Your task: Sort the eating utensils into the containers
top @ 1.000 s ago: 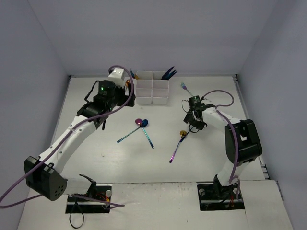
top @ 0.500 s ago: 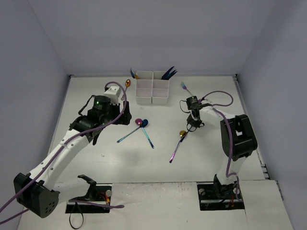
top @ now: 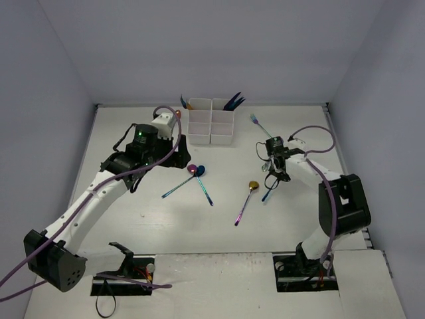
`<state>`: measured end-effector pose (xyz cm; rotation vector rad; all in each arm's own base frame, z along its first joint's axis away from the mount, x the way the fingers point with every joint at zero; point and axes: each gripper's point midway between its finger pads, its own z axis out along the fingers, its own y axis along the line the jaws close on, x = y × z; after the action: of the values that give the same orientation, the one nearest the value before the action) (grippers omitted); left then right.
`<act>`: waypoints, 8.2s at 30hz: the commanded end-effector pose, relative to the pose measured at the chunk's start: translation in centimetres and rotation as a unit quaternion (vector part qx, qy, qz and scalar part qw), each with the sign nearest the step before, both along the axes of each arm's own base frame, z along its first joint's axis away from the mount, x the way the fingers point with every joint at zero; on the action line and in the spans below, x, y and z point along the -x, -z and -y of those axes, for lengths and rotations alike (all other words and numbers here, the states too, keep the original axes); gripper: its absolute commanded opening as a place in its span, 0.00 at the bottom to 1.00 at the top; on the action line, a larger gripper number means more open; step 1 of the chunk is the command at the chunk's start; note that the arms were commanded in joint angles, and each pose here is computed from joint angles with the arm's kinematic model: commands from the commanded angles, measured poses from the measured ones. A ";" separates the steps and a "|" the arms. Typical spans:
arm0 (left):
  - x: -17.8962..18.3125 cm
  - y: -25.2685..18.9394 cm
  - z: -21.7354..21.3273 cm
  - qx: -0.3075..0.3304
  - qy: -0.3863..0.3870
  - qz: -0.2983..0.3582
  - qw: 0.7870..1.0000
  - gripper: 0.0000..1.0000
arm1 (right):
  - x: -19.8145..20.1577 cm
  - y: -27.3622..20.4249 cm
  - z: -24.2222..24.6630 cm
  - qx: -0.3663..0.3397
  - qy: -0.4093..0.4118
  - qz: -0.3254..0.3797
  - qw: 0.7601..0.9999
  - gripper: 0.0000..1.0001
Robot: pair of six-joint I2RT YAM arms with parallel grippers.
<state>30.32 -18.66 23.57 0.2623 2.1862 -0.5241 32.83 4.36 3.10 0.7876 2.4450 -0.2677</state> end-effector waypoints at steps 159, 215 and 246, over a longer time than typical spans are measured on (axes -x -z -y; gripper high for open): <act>1.9 -2.6 -7.0 -0.010 -0.114 0.005 0.993 0.71 | -26.2 -2.4 -8.2 -0.005 -0.422 0.131 0.897 0.00; -6.8 -13.9 19.3 0.229 0.197 0.129 0.945 0.20 | 0.7 -26.2 -17.0 -0.095 -0.572 0.334 0.743 0.00; -25.7 -21.3 -5.1 0.021 -0.245 0.371 0.896 0.00 | -1.8 -24.8 -10.1 -0.016 -0.433 0.331 0.838 1.00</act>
<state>54.03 -14.84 40.00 -0.0420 1.5922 -0.2171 34.38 14.55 26.40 -0.2976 1.9381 0.3307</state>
